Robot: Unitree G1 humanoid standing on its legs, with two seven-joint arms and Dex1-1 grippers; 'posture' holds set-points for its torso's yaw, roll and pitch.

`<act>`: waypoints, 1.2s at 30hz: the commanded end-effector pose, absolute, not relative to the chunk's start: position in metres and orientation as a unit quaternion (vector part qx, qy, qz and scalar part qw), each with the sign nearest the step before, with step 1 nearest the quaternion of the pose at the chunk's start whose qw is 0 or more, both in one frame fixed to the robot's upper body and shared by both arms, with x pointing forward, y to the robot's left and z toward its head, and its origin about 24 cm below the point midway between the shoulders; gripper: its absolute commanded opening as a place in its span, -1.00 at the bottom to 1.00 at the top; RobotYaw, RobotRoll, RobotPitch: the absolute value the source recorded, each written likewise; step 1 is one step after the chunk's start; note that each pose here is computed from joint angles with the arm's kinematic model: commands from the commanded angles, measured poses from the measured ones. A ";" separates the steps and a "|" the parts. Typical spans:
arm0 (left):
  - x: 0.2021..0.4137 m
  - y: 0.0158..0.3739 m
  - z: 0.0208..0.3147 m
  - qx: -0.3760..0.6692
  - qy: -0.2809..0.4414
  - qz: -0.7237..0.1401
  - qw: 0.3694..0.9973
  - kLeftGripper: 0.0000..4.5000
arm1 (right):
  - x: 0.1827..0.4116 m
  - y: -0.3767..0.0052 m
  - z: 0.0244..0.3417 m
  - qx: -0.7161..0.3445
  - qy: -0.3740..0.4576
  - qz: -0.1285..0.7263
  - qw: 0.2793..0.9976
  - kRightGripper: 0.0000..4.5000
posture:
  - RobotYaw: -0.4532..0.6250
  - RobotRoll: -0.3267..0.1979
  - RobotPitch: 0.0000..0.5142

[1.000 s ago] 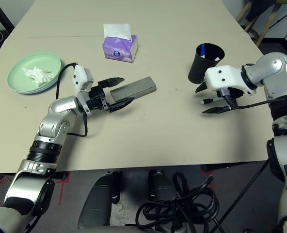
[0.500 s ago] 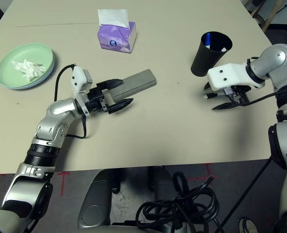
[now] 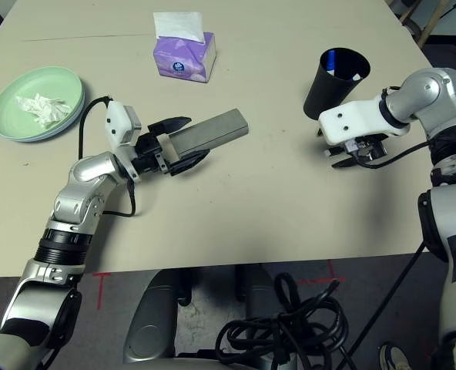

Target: Organize and tidy the items on the table.

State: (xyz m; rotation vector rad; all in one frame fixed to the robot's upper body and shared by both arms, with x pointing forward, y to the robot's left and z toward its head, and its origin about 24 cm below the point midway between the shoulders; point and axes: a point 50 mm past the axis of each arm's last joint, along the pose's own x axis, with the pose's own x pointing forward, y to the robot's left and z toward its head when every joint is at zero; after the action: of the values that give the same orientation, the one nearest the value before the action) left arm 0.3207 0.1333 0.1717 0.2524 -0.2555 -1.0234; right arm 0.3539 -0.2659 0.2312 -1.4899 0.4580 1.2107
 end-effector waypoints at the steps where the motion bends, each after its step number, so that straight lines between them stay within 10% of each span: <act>1: 0.317 0.131 0.168 0.129 -0.120 -0.492 0.852 1.00 | 0.355 -0.266 0.236 -0.646 0.186 0.501 0.544 0.99 | 0.06 0.25 0.28; 12: 0.317 0.131 0.168 0.128 -0.119 -0.494 0.852 1.00 | 0.356 -0.260 0.229 -0.646 0.187 0.518 0.529 0.91 | 0.08 0.25 0.27; 24: 0.317 0.133 0.169 0.126 -0.119 -0.489 0.855 1.00 | 0.355 -0.260 0.236 -0.628 0.209 0.534 0.527 -0.99 | 0.08 0.25 0.21; 36: 0.328 0.134 0.174 0.129 -0.122 -0.487 0.855 1.00 | 0.350 -0.267 0.249 -0.602 0.226 0.540 0.543 -0.99 | 0.02 0.25 0.05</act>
State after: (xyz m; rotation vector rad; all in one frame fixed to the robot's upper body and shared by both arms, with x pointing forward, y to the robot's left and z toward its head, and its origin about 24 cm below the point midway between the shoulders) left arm 0.3277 0.1338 0.1790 0.2663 -0.2705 -1.0148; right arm 0.3532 -0.2587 0.2377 -1.4447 0.5499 1.3225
